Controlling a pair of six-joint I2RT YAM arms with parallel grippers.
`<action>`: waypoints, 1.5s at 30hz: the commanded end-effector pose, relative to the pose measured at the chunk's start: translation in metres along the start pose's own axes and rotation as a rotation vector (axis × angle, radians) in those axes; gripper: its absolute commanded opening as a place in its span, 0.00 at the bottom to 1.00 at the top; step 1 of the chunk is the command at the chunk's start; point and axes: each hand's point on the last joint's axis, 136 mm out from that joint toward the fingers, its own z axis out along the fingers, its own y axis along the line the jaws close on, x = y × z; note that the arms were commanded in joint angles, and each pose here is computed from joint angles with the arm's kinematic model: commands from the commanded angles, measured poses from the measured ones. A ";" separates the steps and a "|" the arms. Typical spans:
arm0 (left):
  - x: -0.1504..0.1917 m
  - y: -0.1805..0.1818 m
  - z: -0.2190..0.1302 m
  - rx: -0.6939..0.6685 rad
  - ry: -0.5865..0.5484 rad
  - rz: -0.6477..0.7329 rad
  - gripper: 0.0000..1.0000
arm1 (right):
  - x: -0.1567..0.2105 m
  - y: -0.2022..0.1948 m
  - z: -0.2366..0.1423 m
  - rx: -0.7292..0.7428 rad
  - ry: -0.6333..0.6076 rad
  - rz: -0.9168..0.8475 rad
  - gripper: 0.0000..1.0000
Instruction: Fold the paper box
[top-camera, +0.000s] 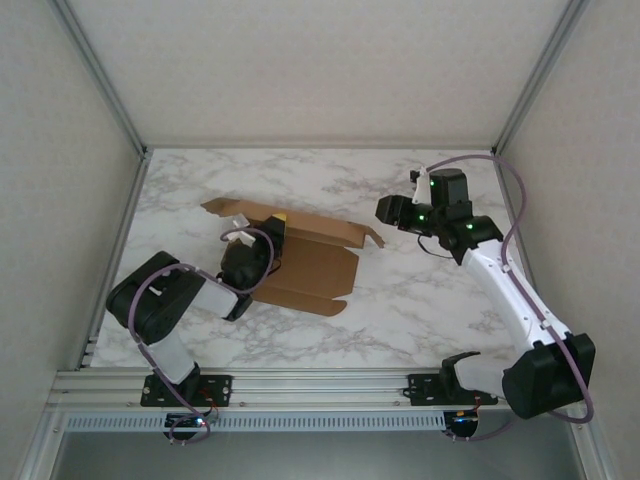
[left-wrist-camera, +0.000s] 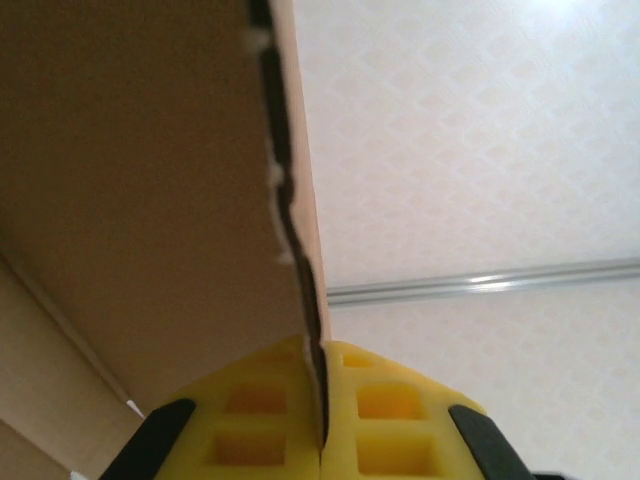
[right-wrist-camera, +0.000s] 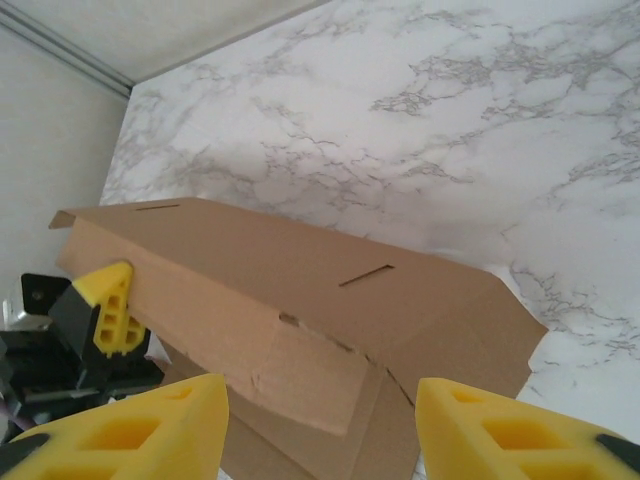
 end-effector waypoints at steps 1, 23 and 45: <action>0.002 -0.024 -0.012 0.114 -0.029 0.055 0.00 | -0.006 0.007 -0.004 -0.020 -0.044 -0.040 0.53; 0.030 0.078 -0.051 -0.230 0.045 -0.056 0.00 | 0.004 -0.003 0.024 0.086 0.115 0.031 0.47; 0.033 0.093 -0.039 -0.340 0.067 0.018 0.00 | 0.061 -0.041 0.246 0.354 0.546 -0.072 0.29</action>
